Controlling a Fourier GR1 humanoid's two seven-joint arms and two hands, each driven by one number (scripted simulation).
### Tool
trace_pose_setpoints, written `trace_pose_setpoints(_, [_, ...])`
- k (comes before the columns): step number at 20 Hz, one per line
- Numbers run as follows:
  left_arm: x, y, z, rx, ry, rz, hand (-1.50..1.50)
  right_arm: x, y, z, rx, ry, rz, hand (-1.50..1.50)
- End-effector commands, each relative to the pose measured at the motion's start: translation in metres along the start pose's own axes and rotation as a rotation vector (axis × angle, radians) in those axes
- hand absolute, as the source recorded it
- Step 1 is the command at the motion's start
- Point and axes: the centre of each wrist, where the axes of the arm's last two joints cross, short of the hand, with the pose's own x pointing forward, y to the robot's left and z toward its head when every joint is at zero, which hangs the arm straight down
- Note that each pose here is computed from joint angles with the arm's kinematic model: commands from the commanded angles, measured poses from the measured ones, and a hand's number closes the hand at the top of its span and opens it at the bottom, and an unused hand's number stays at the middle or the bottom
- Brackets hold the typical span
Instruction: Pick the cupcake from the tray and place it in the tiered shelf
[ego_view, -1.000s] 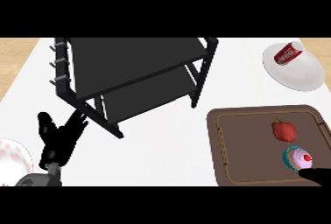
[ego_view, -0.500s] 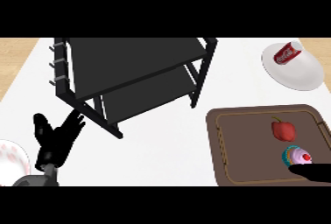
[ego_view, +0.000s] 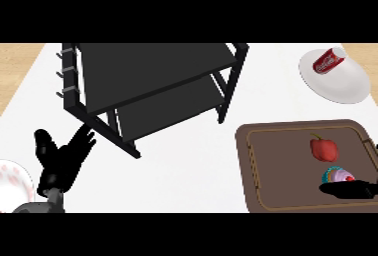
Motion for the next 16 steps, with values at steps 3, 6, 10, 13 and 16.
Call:
trace_pose_setpoints(3, [-0.006,-0.016,-0.011,-0.003,0.002,-0.002,0.0,-0.02,0.01,-0.015,-0.032,0.039,-0.009,-1.5])
trace_pose_setpoints(6, [-0.016,0.0,-0.015,0.017,-0.005,0.007,0.0,0.003,0.035,-0.002,-0.04,0.013,-0.033,-1.5])
trace_pose_setpoints(10, [-0.005,0.011,-0.007,-0.017,-0.001,-0.013,0.0,-0.002,0.031,-0.025,-0.03,0.003,-0.036,-1.5])
trace_pose_setpoints(13, [-0.019,-0.009,0.009,0.001,0.008,-0.005,0.0,-0.03,0.04,-0.041,-0.021,-0.01,-0.028,-1.5])
trace_pose_setpoints(16, [0.011,-0.015,-0.008,-0.003,-0.004,-0.01,0.0,-0.016,0.038,-0.043,0.176,-0.07,0.126,1.5])
